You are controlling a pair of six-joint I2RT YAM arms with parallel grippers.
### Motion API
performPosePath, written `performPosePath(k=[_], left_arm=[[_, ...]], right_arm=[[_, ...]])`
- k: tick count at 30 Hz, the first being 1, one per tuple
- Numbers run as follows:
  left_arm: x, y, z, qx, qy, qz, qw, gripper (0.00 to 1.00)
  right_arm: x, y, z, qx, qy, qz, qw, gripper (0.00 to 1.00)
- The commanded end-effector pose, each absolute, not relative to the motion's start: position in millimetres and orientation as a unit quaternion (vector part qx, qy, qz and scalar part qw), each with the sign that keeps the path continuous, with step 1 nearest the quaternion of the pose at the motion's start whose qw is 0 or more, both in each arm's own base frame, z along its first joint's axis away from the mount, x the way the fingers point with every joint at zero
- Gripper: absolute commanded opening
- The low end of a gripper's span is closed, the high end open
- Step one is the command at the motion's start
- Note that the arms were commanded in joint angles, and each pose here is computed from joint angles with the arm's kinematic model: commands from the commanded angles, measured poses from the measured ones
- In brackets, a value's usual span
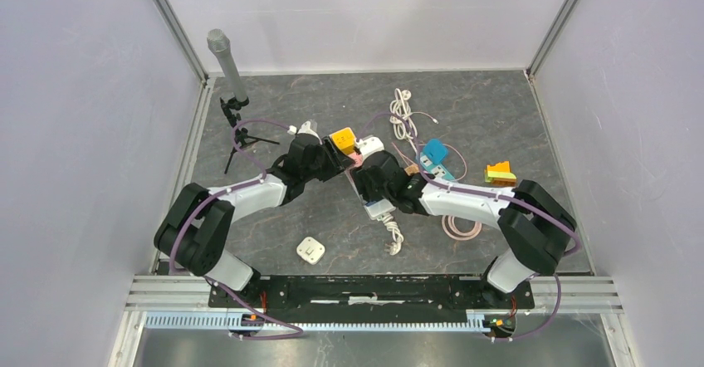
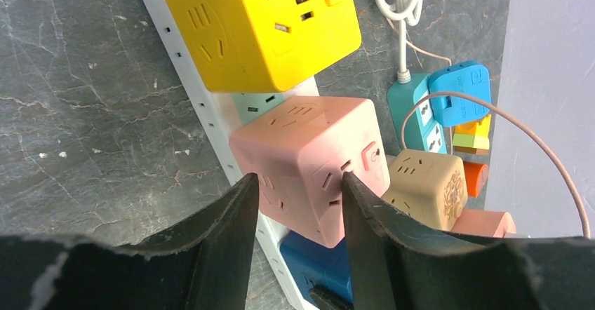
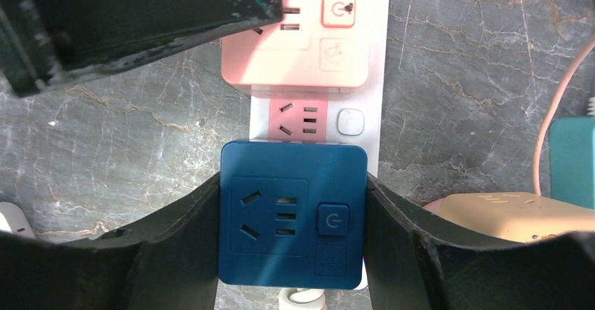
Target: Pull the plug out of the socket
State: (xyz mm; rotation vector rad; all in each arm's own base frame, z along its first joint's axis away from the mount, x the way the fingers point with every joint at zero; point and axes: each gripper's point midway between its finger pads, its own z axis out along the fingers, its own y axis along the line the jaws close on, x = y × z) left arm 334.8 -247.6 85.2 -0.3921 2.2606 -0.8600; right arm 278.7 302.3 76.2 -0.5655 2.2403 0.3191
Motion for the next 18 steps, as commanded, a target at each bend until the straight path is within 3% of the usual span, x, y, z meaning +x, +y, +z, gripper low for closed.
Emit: performPosePath(k=[1,7,18], left_arm=[[287,-208,1,-0.152,0.934,-0.21,0.247,0.52],[283,-206,-4,-0.152,0.936,-0.205,0.242,0.51],[281,-198,-10,-0.161,0.94,-0.184,0.24,0.49]], right_arm=[[286,334,133,-0.244,0.826,0.17,0.479,0.0],[289,326,133,-0.236,0.83,0.149,0.483,0.0],[290,329,153,-0.207,0.826,0.209,0.48,0.0]])
